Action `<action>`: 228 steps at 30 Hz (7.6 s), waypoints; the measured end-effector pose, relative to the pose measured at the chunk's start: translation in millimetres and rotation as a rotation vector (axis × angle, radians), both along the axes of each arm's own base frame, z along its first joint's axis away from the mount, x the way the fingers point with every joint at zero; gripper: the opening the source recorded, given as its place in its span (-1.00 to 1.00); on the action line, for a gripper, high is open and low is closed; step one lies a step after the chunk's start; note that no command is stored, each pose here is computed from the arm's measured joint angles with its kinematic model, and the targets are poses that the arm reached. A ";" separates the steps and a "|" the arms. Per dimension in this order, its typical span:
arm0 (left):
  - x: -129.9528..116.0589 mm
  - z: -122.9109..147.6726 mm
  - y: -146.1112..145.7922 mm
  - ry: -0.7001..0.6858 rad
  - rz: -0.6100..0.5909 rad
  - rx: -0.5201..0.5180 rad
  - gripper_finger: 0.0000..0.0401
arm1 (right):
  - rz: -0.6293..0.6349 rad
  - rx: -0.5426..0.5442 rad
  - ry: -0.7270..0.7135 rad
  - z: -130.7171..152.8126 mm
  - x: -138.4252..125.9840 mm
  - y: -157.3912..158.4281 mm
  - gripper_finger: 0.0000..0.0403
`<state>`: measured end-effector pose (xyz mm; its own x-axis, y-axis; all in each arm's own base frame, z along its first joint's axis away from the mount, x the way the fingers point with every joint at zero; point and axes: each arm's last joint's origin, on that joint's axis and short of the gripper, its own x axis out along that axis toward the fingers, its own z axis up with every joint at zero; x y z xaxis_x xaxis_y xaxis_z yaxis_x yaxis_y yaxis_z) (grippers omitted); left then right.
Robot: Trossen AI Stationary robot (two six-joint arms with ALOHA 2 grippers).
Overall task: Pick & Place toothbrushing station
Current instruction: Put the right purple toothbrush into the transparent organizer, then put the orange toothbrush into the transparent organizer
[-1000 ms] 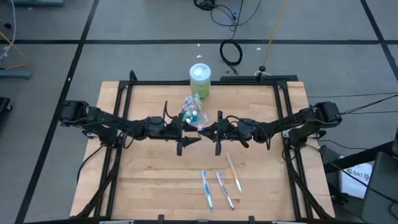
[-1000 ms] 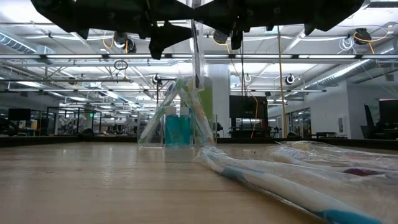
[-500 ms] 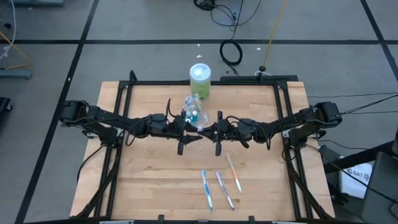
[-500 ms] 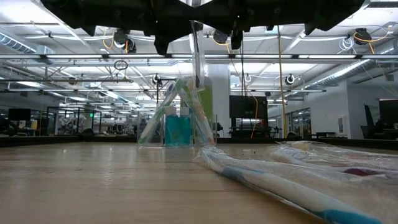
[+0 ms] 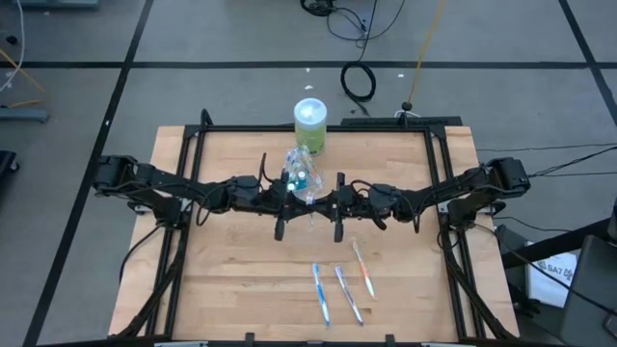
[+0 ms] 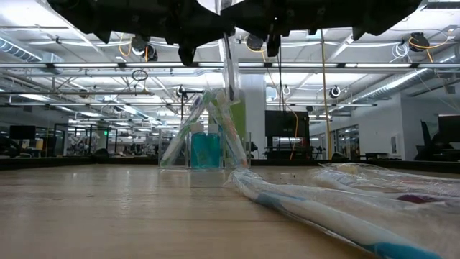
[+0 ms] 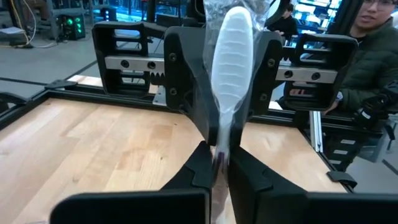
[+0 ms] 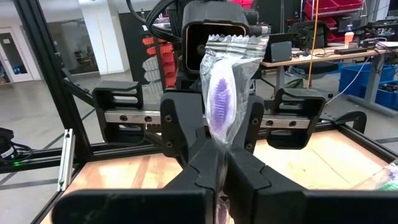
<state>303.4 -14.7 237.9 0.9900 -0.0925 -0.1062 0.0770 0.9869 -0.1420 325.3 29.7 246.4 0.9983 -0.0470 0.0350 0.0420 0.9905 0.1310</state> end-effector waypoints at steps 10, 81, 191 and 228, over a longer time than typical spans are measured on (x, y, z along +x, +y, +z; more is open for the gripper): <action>-0.4 -3.6 1.0 0.038 0.031 -0.012 -0.92 | -0.005 -0.017 0.063 -6.2 -0.1 -0.2 -0.59; -37.2 -23.2 60.2 0.415 0.724 -0.087 -0.01 | -0.107 -0.052 0.304 -13.0 -15.5 -4.6 -0.15; -44.8 15.7 -16.4 0.237 0.005 0.105 -0.05 | -0.219 -0.278 -0.284 18.7 0.9 -12.4 -0.95; -43.9 18.1 -16.1 0.206 -0.008 0.173 -0.05 | -0.323 -0.212 -0.257 -88.7 58.8 -124.8 -0.96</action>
